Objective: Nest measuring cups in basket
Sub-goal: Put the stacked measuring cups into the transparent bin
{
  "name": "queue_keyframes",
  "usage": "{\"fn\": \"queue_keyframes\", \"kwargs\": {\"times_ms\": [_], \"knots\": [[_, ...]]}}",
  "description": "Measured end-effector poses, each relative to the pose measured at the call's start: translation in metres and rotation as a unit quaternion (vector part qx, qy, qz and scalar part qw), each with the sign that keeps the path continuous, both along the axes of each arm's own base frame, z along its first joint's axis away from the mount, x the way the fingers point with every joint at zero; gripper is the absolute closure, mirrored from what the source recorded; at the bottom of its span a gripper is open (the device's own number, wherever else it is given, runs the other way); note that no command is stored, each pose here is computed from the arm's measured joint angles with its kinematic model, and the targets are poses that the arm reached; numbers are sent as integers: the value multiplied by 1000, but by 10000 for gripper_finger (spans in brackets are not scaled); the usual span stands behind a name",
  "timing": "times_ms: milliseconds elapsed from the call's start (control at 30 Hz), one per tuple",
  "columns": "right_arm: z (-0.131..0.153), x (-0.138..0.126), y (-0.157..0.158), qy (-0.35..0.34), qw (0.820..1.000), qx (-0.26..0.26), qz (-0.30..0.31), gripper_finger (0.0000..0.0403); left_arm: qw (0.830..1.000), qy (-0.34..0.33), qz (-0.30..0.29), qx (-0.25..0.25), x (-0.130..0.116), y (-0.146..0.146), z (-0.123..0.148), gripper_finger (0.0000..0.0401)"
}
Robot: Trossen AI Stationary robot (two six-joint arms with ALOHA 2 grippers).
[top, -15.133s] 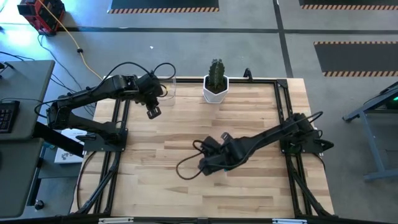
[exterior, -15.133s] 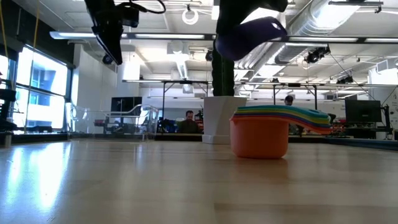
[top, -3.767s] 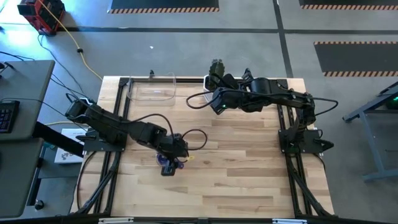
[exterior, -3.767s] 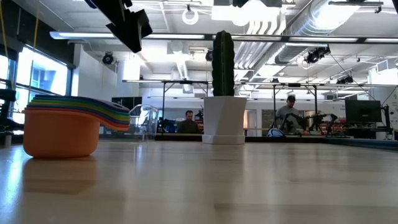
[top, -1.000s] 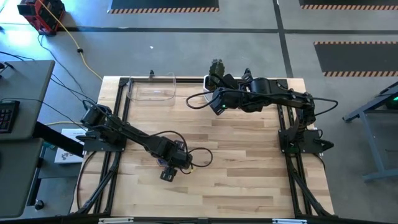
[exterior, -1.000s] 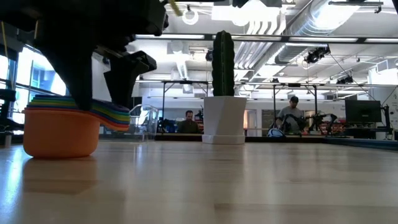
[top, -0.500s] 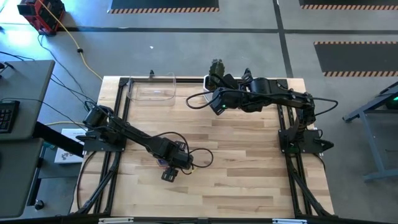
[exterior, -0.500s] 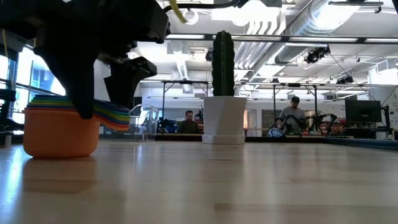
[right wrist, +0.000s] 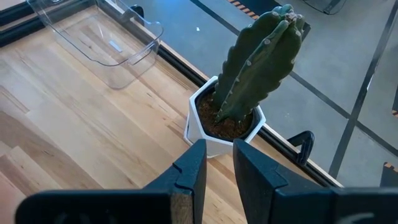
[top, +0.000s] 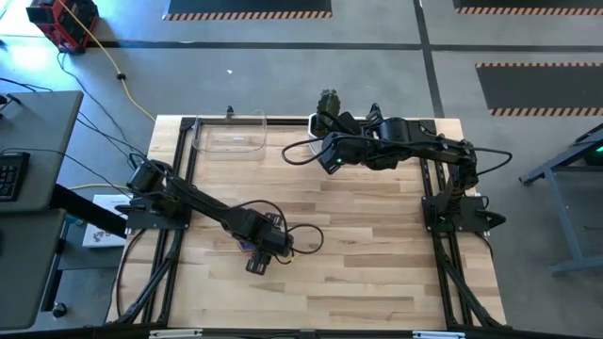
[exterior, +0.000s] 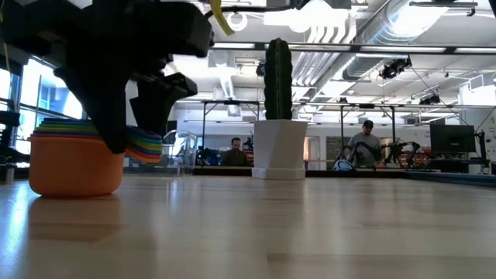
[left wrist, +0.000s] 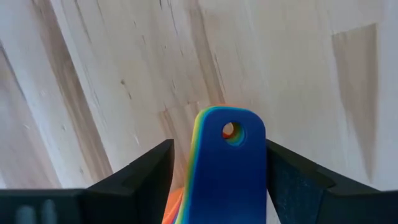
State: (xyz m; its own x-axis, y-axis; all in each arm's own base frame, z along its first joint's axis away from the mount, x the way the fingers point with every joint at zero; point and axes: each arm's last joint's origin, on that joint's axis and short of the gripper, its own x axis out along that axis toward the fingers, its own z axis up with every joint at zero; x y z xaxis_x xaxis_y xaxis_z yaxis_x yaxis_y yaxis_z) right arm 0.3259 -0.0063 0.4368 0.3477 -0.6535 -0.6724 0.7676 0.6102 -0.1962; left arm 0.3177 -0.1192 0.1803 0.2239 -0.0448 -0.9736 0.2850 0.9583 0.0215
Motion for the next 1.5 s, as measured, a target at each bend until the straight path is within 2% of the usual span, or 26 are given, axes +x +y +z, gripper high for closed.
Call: {"fn": "queue_keyframes", "kwargs": {"times_ms": [400,667,1233,1500], "knots": [[0,0,0,0,1000,0,0,330,1000,20,13,-2,2,-1,-10,193],[0,0,0,0,1000,0,0,330,1000,17,8,6,2,0,-10,258],[0,0,0,0,1000,-10,-5,330,999,34,-12,16,-1,1,-11,259],[0,0,0,0,1000,-10,-4,330,999,38,-11,4,-1,3,-11,259]]}}
